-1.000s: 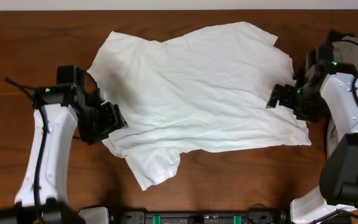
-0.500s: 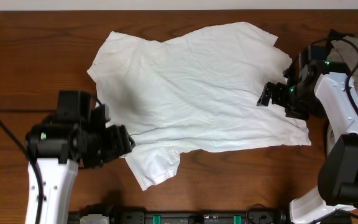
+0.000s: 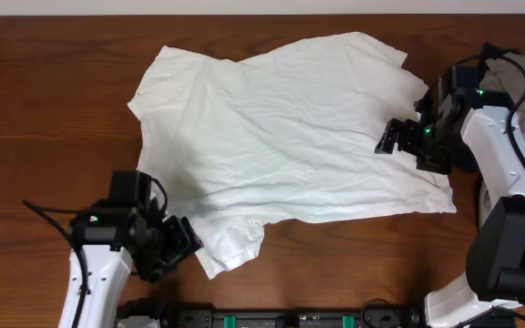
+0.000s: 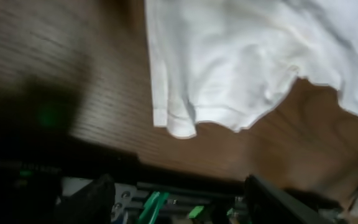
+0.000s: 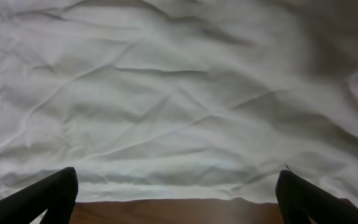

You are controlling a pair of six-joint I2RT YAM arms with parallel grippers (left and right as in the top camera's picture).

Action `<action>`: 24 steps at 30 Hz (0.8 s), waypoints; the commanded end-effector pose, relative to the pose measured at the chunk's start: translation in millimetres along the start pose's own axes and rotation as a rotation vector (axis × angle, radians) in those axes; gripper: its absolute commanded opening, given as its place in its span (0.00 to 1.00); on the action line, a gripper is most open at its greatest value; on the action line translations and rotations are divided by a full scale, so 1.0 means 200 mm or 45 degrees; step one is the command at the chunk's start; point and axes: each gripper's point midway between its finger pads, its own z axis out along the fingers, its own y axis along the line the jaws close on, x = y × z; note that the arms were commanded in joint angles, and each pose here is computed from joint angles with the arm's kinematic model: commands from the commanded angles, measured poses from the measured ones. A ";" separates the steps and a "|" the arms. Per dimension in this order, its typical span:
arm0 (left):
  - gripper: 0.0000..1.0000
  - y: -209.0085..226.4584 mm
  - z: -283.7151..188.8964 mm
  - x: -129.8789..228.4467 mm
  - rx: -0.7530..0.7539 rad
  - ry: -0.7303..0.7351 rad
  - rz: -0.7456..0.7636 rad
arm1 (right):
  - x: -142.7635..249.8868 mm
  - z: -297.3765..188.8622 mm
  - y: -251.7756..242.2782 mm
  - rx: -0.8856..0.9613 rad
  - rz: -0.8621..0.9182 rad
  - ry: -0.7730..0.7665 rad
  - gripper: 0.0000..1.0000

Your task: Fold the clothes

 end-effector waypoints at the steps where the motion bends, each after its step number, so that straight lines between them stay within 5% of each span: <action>1: 0.68 0.03 0.07 0.01 0.000 0.018 -0.135 | -0.01 -0.01 0.03 -0.018 -0.005 -0.011 0.99; 11: 0.67 0.15 0.22 0.00 -0.092 -0.014 -0.309 | -0.03 -0.01 0.04 -0.025 0.010 -0.035 0.99; 24: 0.67 0.12 0.33 0.04 -0.269 -0.060 -0.249 | -0.04 -0.01 0.03 -0.020 0.019 -0.039 0.99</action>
